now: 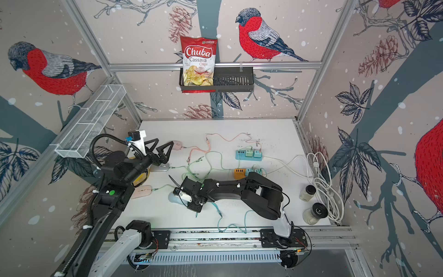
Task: Unplug the wireless mouse
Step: Pick up the mouse from the center of the board.
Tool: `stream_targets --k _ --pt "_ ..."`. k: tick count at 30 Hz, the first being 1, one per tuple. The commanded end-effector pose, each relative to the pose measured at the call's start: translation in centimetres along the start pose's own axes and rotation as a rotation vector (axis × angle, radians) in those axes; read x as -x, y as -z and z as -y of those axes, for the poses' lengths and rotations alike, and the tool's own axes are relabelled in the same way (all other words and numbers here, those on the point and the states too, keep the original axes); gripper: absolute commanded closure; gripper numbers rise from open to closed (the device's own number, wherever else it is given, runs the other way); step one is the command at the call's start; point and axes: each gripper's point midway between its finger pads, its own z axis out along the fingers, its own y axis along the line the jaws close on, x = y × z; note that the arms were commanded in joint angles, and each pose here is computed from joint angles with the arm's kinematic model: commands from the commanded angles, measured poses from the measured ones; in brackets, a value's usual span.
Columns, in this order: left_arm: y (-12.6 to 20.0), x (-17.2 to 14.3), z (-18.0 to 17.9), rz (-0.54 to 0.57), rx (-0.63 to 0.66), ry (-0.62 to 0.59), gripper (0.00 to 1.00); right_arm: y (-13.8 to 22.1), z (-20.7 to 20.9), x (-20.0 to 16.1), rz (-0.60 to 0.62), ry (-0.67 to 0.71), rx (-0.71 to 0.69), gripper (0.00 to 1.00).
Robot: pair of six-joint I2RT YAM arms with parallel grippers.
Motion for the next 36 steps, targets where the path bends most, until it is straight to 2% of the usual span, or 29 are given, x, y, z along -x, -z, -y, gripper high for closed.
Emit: stream_targets --k 1,7,12,16,23,27,36 --pt "0.1 2.1 1.0 0.066 -0.038 -0.018 0.03 -0.9 -1.4 -4.3 -0.174 -0.024 0.055 0.76" --pt "0.1 2.2 1.0 0.066 -0.037 -0.025 0.03 -1.4 -0.8 -4.3 -0.179 -0.024 0.022 0.83" --pt "-0.1 1.8 0.8 0.057 -0.034 -0.025 0.03 -1.5 -0.1 -3.6 -0.152 -0.040 -0.021 1.00" --pt "-0.2 1.7 0.8 0.051 -0.038 -0.020 0.03 -0.3 0.6 -2.5 -0.093 -0.065 -0.053 1.00" --pt "-0.5 0.7 0.5 0.035 -0.037 0.001 0.03 4.8 2.7 -1.0 0.020 -0.110 -0.134 1.00" --pt "-0.5 0.7 1.0 0.036 -0.069 0.025 0.07 8.1 2.4 -0.4 0.084 -0.112 -0.125 1.00" --pt "-1.4 -0.1 1.9 -0.014 -0.145 0.092 0.06 15.4 3.2 -0.2 0.262 -0.187 -0.169 1.00"
